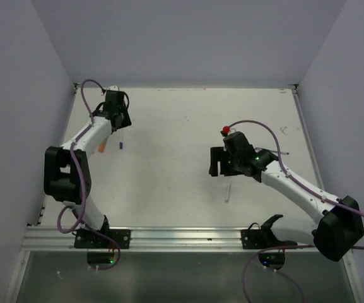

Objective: Open the pen caps

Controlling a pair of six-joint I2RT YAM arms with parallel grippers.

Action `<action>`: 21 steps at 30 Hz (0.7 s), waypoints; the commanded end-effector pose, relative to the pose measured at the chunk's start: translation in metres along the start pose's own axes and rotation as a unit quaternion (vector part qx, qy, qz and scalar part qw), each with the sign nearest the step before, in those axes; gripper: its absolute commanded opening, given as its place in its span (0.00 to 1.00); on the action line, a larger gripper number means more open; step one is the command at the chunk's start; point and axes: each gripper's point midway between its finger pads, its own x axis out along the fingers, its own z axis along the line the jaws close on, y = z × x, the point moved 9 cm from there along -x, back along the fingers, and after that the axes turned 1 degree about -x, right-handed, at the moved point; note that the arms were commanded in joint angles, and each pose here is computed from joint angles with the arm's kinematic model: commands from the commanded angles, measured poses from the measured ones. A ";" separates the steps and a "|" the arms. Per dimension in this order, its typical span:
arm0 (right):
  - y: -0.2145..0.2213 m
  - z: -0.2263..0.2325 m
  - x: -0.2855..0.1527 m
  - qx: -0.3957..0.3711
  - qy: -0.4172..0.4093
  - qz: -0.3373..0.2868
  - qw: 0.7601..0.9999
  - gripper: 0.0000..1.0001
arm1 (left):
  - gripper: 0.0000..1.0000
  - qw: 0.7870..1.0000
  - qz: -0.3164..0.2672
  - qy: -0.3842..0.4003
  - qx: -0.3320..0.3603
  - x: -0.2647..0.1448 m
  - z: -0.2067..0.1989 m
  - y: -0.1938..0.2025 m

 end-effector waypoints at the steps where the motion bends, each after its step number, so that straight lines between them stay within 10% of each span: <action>1: -0.003 0.008 0.000 -0.012 -0.043 -0.012 0.999 0.74 | 0.41 0.999 -0.008 -0.040 0.006 0.013 0.017 -0.014; 21: 0.006 0.005 0.019 -0.016 -0.034 0.007 0.999 0.74 | 0.35 0.998 0.043 -0.041 0.008 0.071 0.028 -0.002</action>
